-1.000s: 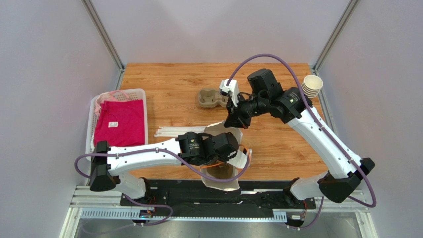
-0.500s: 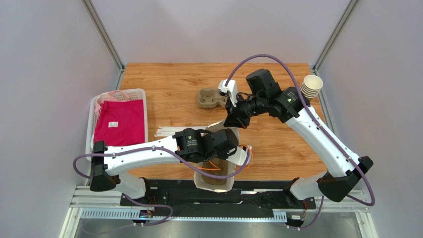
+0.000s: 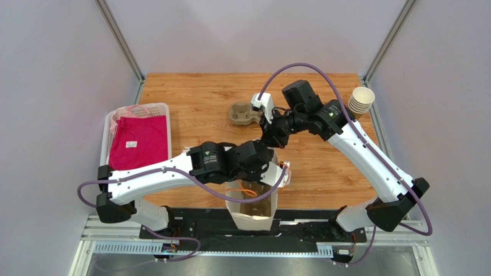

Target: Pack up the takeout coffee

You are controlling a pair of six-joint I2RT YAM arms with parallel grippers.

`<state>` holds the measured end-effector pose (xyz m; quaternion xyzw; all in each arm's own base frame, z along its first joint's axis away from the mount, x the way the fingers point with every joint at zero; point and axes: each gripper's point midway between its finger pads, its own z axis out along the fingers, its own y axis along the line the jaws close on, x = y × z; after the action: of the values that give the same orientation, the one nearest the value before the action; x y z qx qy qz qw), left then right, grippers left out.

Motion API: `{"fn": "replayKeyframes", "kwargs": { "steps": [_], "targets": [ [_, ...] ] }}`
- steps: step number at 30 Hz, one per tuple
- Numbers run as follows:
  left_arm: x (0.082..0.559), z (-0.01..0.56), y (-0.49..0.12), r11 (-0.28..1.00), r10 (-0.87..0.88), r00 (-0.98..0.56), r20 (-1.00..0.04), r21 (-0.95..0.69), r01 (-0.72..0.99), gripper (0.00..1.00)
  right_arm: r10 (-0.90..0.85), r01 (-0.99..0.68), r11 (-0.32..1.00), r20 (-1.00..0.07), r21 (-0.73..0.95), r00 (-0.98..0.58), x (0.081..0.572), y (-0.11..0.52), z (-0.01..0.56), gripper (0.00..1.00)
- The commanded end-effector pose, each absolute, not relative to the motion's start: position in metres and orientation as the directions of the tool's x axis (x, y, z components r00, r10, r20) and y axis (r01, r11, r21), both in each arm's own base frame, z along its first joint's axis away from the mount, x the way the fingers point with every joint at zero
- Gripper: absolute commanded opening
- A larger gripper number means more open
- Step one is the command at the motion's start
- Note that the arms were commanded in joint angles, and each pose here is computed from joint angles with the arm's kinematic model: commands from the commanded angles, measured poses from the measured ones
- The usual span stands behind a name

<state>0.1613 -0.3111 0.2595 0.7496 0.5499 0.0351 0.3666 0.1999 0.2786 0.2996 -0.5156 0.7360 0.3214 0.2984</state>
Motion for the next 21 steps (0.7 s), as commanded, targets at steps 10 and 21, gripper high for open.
{"fn": "replayKeyframes", "kwargs": {
  "steps": [10, 21],
  "targets": [
    [0.127, 0.357, -0.297, -0.027, 0.59, 0.504, -0.631, 0.608, 0.793, 0.79, -0.558, -0.945, 0.315, -0.787, 0.091, -0.262, 0.228, 0.272, 0.306, 0.0],
    [0.138, 0.335, -0.299, -0.043, 0.639, 0.515, -0.571, 0.642, 0.766, 0.76, -0.531, -0.945, 0.306, -0.805, 0.111, -0.266, 0.222, 0.274, 0.318, 0.0]
  ]
}}
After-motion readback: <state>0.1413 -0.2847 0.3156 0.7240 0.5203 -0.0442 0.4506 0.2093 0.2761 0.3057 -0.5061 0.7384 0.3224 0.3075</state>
